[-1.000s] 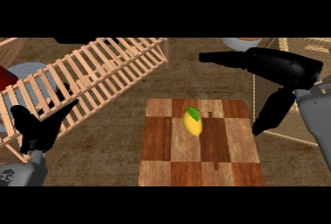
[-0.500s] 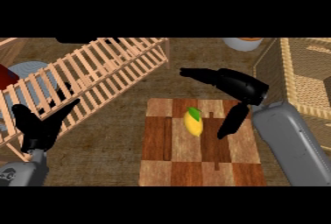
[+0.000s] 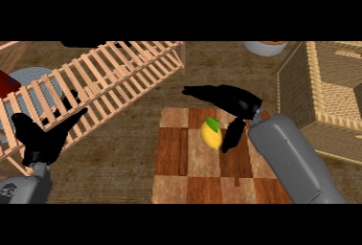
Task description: Pick the lemon from the cutting board and place it in the basket
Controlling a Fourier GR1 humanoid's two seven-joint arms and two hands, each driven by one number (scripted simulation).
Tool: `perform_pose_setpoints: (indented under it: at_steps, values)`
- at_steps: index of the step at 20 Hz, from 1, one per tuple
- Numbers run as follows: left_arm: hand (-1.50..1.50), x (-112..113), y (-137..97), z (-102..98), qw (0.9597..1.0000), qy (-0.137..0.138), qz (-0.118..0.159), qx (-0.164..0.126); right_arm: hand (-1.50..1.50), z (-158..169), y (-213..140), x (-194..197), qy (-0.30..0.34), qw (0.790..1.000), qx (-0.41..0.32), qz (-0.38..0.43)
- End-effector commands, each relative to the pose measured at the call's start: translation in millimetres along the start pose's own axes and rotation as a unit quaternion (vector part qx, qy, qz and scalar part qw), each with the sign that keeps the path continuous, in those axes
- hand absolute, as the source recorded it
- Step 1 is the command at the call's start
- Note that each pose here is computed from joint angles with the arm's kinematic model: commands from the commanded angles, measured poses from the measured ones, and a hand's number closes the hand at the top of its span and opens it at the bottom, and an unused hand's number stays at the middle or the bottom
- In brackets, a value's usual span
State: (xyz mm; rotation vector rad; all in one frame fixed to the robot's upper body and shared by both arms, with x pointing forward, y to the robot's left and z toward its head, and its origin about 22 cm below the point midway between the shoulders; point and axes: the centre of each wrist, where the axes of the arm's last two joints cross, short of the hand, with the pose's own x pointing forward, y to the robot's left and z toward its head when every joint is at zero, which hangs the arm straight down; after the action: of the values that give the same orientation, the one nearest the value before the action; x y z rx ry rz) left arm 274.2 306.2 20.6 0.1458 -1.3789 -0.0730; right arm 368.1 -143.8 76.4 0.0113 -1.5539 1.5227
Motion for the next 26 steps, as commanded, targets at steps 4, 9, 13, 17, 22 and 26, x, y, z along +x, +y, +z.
perform_pose_setpoints:
  at_steps: [4, 9, 13, 17, 22, 26]
  values:
    - [0.0, 28, -14, -22, 0.9997, -0.007, -0.014, 0.019, -1.5, 18, 16, -32, 0.009, 0.999, 0.031, 0.021]
    - [0.0, 26, 16, -16, 0.9996, 0.004, -0.019, 0.02, -1.5, 11, 0, -37, 0.0, 1.0, 0.02, 0.008]
    - [0.0, 29, 27, -17, 0.9998, -0.006, -0.01, 0.018, -1.5, 18, 10, -29, -0.02, 0.999, 0.035, -0.006]
    - [0.0, 22, 13, -22, 0.9997, -0.008, -0.011, 0.023, -1.5, 7, -5, -37, -0.032, 0.999, 0.042, -0.005]
    - [0.0, 21, 9, -4, 0.9997, -0.004, -0.015, 0.021, -1.5, 21, 39, -40, -0.028, 0.999, 0.038, 0.013]
    - [0.0, 15, 10, -4, 0.9996, -0.007, -0.013, 0.025, -1.5, 18, 35, -41, -0.012, 0.999, 0.038, 0.032]
